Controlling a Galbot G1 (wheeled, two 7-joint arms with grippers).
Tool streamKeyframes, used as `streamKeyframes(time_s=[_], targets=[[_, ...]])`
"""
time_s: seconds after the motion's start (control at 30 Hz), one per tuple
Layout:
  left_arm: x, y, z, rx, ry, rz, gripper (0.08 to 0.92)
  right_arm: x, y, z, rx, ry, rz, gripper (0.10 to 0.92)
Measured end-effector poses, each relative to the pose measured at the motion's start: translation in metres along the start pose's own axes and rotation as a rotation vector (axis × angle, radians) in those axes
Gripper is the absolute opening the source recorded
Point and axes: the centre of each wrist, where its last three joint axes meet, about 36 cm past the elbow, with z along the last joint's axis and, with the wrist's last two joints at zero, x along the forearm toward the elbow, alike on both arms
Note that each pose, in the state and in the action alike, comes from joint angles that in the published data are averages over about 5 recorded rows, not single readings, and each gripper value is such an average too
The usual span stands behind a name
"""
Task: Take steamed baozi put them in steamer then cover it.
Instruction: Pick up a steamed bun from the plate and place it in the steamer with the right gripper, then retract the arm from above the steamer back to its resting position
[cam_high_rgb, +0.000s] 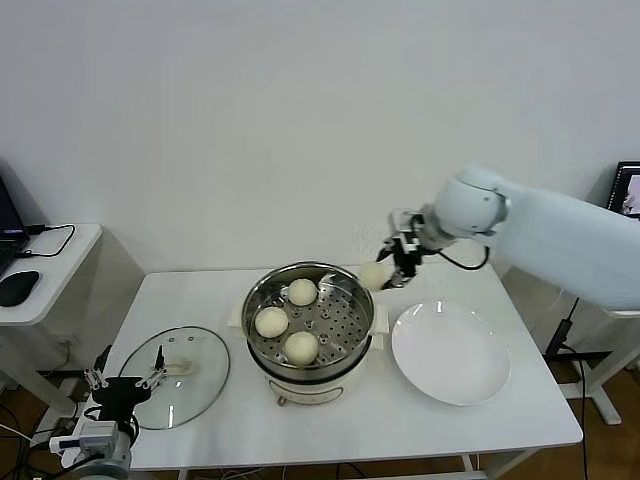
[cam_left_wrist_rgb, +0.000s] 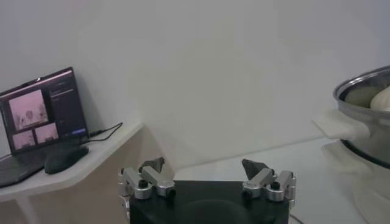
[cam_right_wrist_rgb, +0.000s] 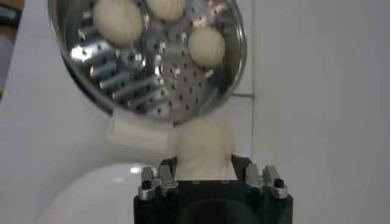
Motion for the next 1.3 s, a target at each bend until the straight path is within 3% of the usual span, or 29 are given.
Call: streamKeyframes(time_s=[0.33, 0.7, 0.8, 1.07, 1.3], targets=[[-0.002, 0.002, 0.001, 0.004, 0.002, -0.009, 0.823, -0.055, 0.007, -0.042, -0.033, 0.015, -0.057, 0.585], [-0.005, 0.003, 0.003, 0.004, 0.007, -0.011, 0.823, -0.098, 0.017, -0.046, -0.068, 0.073, -0.068, 0.590], [-0.005, 0.003, 0.004, 0.004, 0.008, -0.011, 0.823, -0.100, 0.018, -0.046, -0.073, 0.076, -0.060, 0.625], [-0.005, 0.001, 0.004, 0.007, 0.009, -0.008, 0.823, -0.084, 0.017, -0.048, -0.084, 0.050, -0.033, 0.810], [-0.005, 0.000, 0.003, 0.009, 0.004, -0.005, 0.823, -0.054, 0.027, -0.036, -0.114, -0.019, 0.012, 0.822]])
